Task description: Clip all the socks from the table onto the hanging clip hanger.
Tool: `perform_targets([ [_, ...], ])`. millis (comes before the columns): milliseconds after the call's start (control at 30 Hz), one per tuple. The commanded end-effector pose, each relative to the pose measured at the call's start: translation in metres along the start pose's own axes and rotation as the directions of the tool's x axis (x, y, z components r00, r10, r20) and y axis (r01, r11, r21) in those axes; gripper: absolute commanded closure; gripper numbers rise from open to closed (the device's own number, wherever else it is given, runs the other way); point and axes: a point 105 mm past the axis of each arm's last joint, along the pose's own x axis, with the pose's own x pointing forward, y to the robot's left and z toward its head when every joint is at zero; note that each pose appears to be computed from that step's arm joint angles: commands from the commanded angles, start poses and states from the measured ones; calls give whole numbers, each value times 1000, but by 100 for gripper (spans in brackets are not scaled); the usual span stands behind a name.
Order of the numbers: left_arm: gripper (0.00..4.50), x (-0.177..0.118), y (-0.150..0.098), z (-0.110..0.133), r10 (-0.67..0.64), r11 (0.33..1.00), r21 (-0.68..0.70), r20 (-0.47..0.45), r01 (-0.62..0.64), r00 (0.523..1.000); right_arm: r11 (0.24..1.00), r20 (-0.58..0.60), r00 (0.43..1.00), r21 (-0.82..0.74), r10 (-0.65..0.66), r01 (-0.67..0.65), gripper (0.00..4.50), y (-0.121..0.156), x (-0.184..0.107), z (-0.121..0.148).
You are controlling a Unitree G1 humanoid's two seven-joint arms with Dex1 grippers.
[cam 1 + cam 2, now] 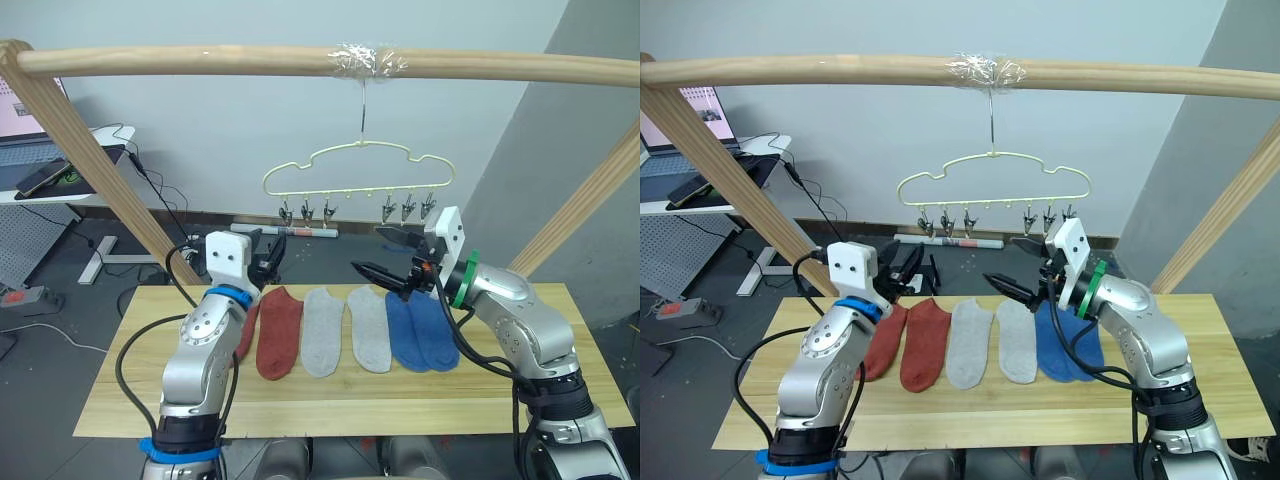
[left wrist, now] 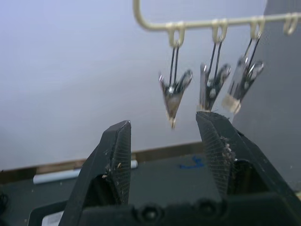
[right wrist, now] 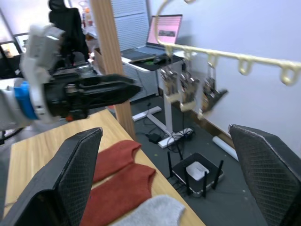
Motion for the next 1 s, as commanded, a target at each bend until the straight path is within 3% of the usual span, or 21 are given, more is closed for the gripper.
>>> perform_targets([
  [33, 210, 8, 0, 12, 4, 1000, 17, 58, -5, 998, 999, 65, 997, -23, 49, -48, 0, 12, 5, 22],
  [533, 210, 31, -2, 20, 6, 999, 36, 115, -10, 993, 997, 129, 989, 21, 68, -71, 0, 28, 9, 44],
  [1000, 210, 39, -6, 17, -1, 999, 41, 117, -3, 993, 998, 128, 991, 46, 36, -42, 0, 25, 8, 47],
])
